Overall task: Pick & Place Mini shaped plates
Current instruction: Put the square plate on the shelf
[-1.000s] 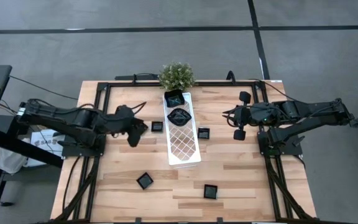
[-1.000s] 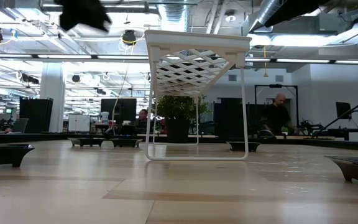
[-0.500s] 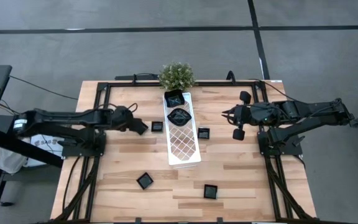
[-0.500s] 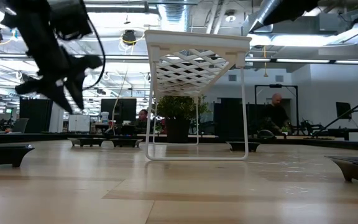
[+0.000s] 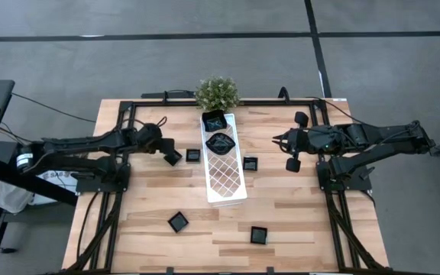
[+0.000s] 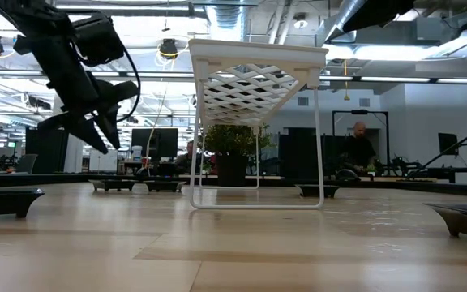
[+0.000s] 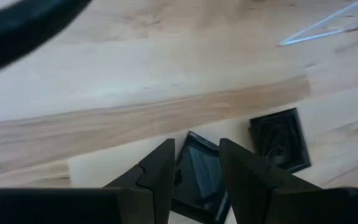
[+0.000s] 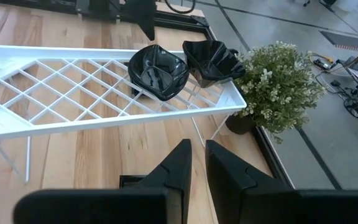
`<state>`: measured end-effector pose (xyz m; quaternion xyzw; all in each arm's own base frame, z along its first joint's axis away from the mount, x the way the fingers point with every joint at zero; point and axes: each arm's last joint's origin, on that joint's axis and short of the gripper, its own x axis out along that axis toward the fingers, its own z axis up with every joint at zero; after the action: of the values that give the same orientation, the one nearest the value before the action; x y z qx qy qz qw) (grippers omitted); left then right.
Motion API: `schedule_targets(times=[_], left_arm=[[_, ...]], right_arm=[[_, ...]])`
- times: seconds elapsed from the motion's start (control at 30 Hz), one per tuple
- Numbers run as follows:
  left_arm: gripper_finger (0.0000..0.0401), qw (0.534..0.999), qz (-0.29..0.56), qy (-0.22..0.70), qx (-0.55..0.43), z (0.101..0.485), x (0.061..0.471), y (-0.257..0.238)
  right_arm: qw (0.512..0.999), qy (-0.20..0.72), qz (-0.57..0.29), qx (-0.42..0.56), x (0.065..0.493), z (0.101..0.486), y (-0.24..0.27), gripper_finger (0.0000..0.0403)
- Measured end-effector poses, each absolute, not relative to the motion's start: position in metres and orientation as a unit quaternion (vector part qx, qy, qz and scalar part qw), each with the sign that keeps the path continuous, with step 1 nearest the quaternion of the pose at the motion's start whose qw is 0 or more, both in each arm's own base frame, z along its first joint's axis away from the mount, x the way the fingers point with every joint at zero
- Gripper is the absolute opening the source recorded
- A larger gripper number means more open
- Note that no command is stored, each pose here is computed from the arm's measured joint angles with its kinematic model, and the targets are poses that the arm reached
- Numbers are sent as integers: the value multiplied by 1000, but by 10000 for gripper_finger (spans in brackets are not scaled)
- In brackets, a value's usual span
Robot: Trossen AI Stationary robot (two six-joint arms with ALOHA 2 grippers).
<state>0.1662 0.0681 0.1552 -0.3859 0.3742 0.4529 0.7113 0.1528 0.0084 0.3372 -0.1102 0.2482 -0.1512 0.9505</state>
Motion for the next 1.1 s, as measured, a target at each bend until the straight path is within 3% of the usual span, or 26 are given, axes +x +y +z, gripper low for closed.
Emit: schedule_targets(times=[0.33,0.67,1.1], left_arm=[[127,683,433,452,-377,129,172,78],[127,698,383,491,-353,113,184,71],[127,689,385,505,-348,107,185,71]], right_arm=[[951,248,-153,-105,153,337,8,42],[951,249,-153,-102,153,337,8,42],[951,249,-153,-102,153,337,8,42]])
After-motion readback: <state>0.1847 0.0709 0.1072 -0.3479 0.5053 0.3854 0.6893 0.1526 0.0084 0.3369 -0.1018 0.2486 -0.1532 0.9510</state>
